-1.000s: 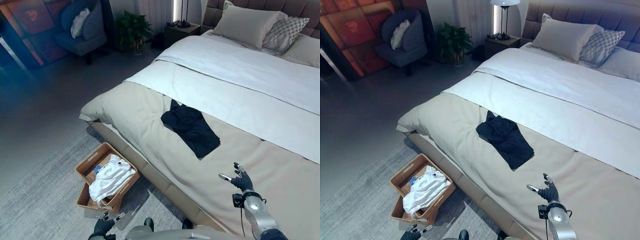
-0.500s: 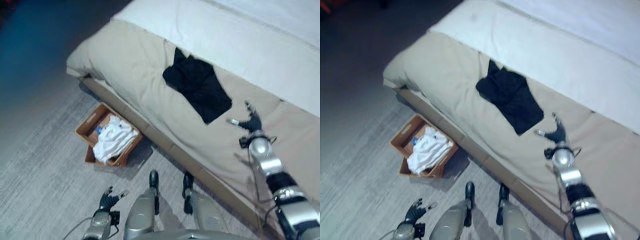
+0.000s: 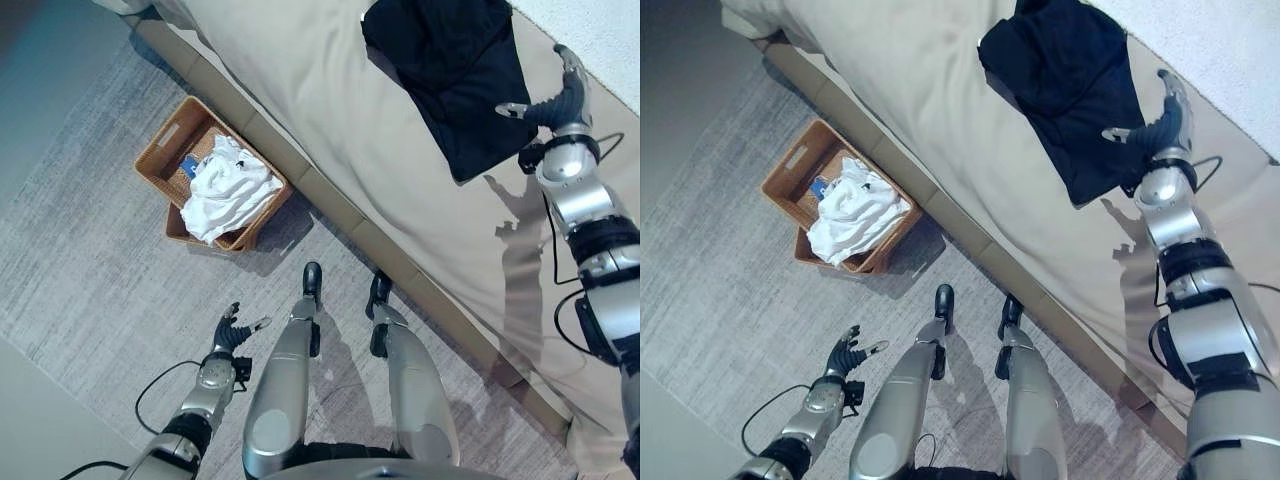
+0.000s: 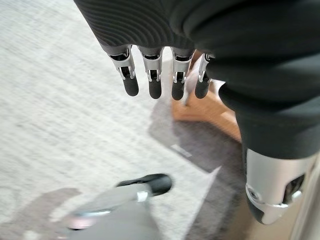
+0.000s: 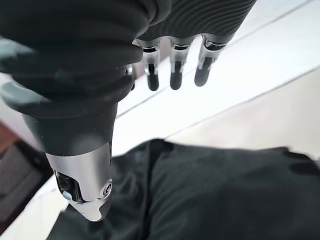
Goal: Pick up clothes into the bucket
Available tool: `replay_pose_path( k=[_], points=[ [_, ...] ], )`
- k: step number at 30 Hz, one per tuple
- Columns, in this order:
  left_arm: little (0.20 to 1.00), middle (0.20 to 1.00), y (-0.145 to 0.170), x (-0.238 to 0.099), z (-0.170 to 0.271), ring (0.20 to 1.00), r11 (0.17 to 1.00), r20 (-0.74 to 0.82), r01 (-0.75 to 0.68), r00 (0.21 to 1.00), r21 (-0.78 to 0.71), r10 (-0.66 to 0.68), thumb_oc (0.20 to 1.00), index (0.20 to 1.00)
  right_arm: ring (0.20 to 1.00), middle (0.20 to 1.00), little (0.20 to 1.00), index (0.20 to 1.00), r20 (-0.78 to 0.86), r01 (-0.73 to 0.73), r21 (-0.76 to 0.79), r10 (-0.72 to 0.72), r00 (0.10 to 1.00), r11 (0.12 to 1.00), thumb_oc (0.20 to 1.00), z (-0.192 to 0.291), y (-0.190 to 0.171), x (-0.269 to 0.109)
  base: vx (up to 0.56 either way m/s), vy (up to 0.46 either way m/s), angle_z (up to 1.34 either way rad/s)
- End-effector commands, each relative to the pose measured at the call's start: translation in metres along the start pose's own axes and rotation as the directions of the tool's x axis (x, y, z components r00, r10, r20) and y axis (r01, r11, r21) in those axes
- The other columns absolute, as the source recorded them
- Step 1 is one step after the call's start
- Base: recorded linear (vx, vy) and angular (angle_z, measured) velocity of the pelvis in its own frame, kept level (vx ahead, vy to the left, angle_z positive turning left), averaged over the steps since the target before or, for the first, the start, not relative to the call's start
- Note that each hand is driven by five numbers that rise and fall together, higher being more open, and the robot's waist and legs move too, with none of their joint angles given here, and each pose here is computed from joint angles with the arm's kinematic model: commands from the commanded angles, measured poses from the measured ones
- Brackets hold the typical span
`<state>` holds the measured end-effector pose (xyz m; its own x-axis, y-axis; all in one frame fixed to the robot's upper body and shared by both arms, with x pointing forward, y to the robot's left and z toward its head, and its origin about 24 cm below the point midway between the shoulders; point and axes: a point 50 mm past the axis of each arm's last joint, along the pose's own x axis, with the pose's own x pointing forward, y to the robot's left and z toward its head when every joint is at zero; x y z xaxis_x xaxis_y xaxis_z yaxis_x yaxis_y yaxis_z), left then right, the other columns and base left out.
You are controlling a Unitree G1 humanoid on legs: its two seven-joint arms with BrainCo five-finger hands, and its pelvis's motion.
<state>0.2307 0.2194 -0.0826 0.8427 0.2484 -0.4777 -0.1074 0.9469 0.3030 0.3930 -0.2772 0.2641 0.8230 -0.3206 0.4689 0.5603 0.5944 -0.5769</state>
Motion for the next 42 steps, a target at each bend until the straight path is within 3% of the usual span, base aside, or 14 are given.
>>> replay_pose_path(
  k=[1,16,17,18,19,20,27,42],
  points=[
    [1.000,1.000,0.017,-0.002,-0.004,1.000,0.998,0.001,-0.060,0.998,-0.012,0.060,1.000,1.000,1.000,1.000,1.000,1.000,0.022,0.057,-0.048,-0.056,0.998,0.997,1.000,0.010,-0.018,0.011,0.00,0.000,0.00],
    [1.000,1.000,-0.009,0.004,0.042,1.000,1.000,0.169,0.030,0.985,-0.009,-0.028,1.000,1.000,1.000,1.000,1.000,1.000,-0.019,-0.001,-0.106,-0.001,1.000,0.994,1.000,0.033,-0.015,0.026,0.02,0.007,0.03],
    [1.000,1.000,-0.008,0.005,0.045,1.000,0.999,0.179,0.033,0.983,-0.003,-0.032,1.000,1.000,0.589,0.589,0.589,0.589,-0.014,-0.018,-0.115,0.017,1.000,0.993,0.589,0.034,-0.014,0.027,0.03,0.004,0.09],
    [1.000,1.000,-0.010,0.005,0.049,1.000,0.999,0.195,0.040,0.980,-0.009,-0.038,1.000,1.000,0.507,0.507,0.507,0.507,-0.016,-0.023,-0.116,0.022,1.000,0.993,0.507,0.035,-0.016,0.028,0.03,0.004,0.08],
    [1.000,1.000,-0.010,0.005,0.049,1.000,0.999,0.195,0.040,0.980,-0.009,-0.038,1.000,1.000,0.507,0.507,0.507,0.507,-0.016,-0.023,-0.116,0.022,1.000,0.993,0.507,0.035,-0.016,0.028,0.03,0.002,0.05],
    [1.000,1.000,-0.010,0.005,0.052,1.000,0.999,0.204,0.042,0.978,-0.012,-0.038,1.000,1.000,0.200,0.200,0.200,0.200,-0.020,-0.021,-0.112,0.019,1.000,0.994,0.200,0.033,-0.017,0.028,0.00,0.000,0.00],
    [1.000,1.000,-0.012,0.006,0.060,1.000,0.999,0.232,0.041,0.972,-0.019,-0.036,1.000,1.000,0.200,0.200,0.200,0.200,0.036,-0.016,-0.072,0.019,0.999,0.997,0.200,0.044,-0.016,0.028,0.00,0.000,0.00],
    [1.000,1.000,0.008,0.004,0.050,1.000,0.999,0.216,-0.030,0.976,-0.025,0.034,1.000,1.000,0.200,0.200,0.200,0.200,0.463,0.025,0.201,-0.117,0.879,0.979,0.200,0.121,-0.050,0.004,-0.02,-0.007,-0.02]
  ],
)
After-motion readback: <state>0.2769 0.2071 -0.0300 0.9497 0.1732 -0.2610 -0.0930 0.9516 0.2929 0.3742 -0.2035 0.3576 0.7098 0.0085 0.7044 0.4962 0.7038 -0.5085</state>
